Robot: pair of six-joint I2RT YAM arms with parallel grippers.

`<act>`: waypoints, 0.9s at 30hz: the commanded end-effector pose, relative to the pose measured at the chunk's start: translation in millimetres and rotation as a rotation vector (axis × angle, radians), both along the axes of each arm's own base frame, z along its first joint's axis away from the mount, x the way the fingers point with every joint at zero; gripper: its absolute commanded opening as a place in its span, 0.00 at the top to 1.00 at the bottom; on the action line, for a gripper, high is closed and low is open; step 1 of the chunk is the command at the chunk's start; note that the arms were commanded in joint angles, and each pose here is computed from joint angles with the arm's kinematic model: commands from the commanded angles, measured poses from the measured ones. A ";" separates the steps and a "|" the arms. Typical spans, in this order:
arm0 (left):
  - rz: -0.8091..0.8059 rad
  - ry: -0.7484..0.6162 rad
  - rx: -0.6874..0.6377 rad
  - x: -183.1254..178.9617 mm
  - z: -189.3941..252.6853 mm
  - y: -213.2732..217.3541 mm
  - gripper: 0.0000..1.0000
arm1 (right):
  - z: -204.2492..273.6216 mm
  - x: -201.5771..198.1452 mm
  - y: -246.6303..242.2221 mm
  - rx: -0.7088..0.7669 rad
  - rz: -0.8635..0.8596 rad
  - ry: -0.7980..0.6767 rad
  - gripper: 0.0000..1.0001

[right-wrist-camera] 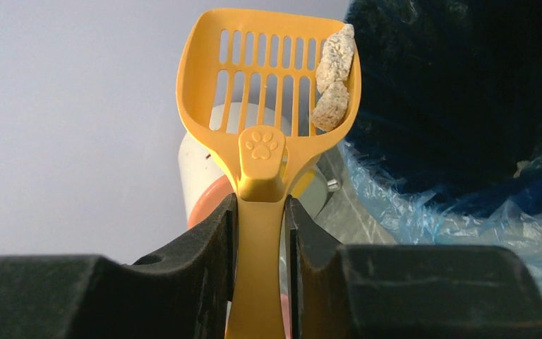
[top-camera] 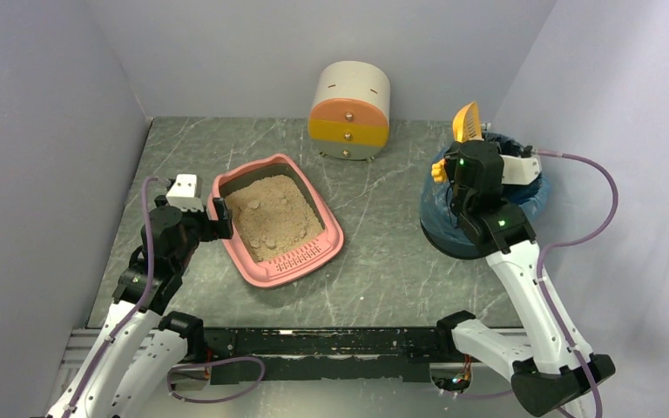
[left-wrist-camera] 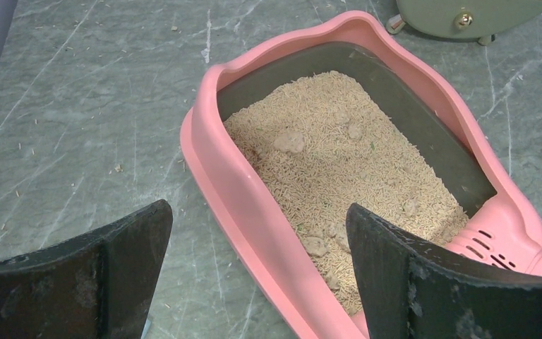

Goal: Clean the litter box

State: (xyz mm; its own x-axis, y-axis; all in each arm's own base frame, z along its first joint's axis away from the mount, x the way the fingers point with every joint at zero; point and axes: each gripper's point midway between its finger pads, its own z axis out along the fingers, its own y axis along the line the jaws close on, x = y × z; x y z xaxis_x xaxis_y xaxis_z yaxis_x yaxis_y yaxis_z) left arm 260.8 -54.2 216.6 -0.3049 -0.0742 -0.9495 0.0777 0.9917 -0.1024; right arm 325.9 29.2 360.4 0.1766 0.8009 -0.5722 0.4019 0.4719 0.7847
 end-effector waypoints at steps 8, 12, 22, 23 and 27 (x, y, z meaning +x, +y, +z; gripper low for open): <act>-0.018 -0.029 -0.014 1.5 6.9 -3.8 0.03 | -5.4 -15.6 -8.1 0.252 -0.063 -0.090 1.00; -0.015 -0.031 -0.012 1.8 7.1 -3.1 0.03 | -5.3 -19.5 -11.0 0.332 -0.081 -0.128 1.00; -0.025 -0.024 -0.014 1.8 5.3 -5.3 0.03 | -7.7 -27.1 -15.6 0.537 -0.103 -0.251 1.00; -0.026 -0.025 -0.015 1.9 5.4 -5.5 0.03 | -6.8 -28.0 -16.3 0.554 -0.105 -0.264 1.00; -0.027 -0.023 -0.014 2.5 5.4 -5.8 0.03 | -4.7 -30.8 -16.8 0.642 -0.108 -0.320 1.00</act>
